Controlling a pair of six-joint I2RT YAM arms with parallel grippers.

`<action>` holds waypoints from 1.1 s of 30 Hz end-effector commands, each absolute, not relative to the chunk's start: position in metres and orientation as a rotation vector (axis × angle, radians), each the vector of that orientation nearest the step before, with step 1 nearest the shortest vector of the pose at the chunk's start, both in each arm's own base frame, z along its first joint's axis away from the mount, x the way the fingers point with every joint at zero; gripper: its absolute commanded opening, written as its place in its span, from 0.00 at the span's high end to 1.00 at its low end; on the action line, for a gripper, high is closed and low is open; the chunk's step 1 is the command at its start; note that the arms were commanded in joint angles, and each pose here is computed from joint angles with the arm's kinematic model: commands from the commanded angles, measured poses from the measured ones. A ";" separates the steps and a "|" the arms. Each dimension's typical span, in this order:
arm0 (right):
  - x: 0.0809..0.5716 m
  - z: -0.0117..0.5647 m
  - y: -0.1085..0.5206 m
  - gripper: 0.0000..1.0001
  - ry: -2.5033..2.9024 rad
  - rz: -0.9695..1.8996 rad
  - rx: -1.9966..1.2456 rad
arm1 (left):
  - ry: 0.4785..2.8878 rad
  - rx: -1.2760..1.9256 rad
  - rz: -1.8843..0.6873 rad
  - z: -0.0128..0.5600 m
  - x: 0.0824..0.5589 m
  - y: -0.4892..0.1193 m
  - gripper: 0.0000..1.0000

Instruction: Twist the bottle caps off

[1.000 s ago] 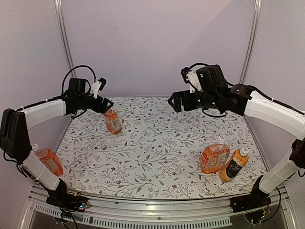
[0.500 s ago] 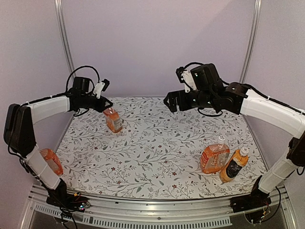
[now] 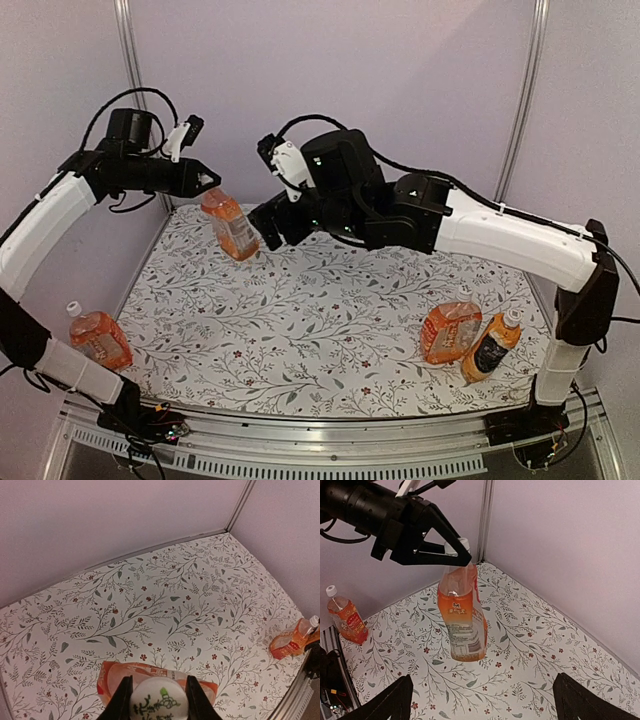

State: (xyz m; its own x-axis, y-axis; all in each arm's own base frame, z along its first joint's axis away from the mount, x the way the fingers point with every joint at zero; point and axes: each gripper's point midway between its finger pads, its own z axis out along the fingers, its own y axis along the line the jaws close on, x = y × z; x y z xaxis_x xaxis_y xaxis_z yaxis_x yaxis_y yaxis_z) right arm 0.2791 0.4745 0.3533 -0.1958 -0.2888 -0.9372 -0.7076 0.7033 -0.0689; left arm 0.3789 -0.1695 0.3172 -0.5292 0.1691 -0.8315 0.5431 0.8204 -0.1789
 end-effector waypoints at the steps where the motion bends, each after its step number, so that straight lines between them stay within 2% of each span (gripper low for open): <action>1: 0.275 0.329 0.526 0.01 1.687 0.414 -0.957 | 2.238 0.496 -0.645 0.322 0.331 -0.175 1.00; 7: 0.274 0.323 0.566 0.02 1.651 0.525 -0.943 | 2.238 0.503 -0.690 0.338 0.313 -0.180 1.00; 10: 0.284 0.304 0.575 0.07 1.673 0.480 -0.922 | 2.232 0.514 -0.707 0.345 0.309 -0.184 1.00; 17: 0.294 0.283 0.577 0.45 1.714 0.423 -0.906 | 2.222 0.532 -0.716 0.354 0.302 -0.185 1.00; 21: 0.289 0.284 0.576 0.60 1.728 0.449 -0.914 | 2.216 0.546 -0.722 0.356 0.301 -0.186 1.00; 22: 0.289 0.286 0.575 0.64 1.734 0.454 -0.903 | 2.215 0.553 -0.725 0.356 0.300 -0.186 0.87; 24: 0.289 0.295 0.569 0.71 1.737 0.459 -0.871 | 2.208 0.563 -0.725 0.359 0.298 -0.186 0.33; 25: 0.291 0.301 0.564 0.74 1.737 0.459 -0.852 | 2.195 0.568 -0.723 0.365 0.296 -0.185 0.09; 26: 0.290 0.310 0.560 0.75 1.741 0.482 -0.823 | 2.181 0.572 -0.718 0.370 0.294 -0.184 0.02; 28: 0.285 0.321 0.554 0.78 1.746 0.536 -0.800 | 2.147 0.583 -0.697 0.385 0.290 -0.181 0.00; 33: 0.254 0.359 0.540 0.78 1.686 0.747 -0.859 | 1.993 0.684 -0.673 0.435 0.262 -0.175 0.00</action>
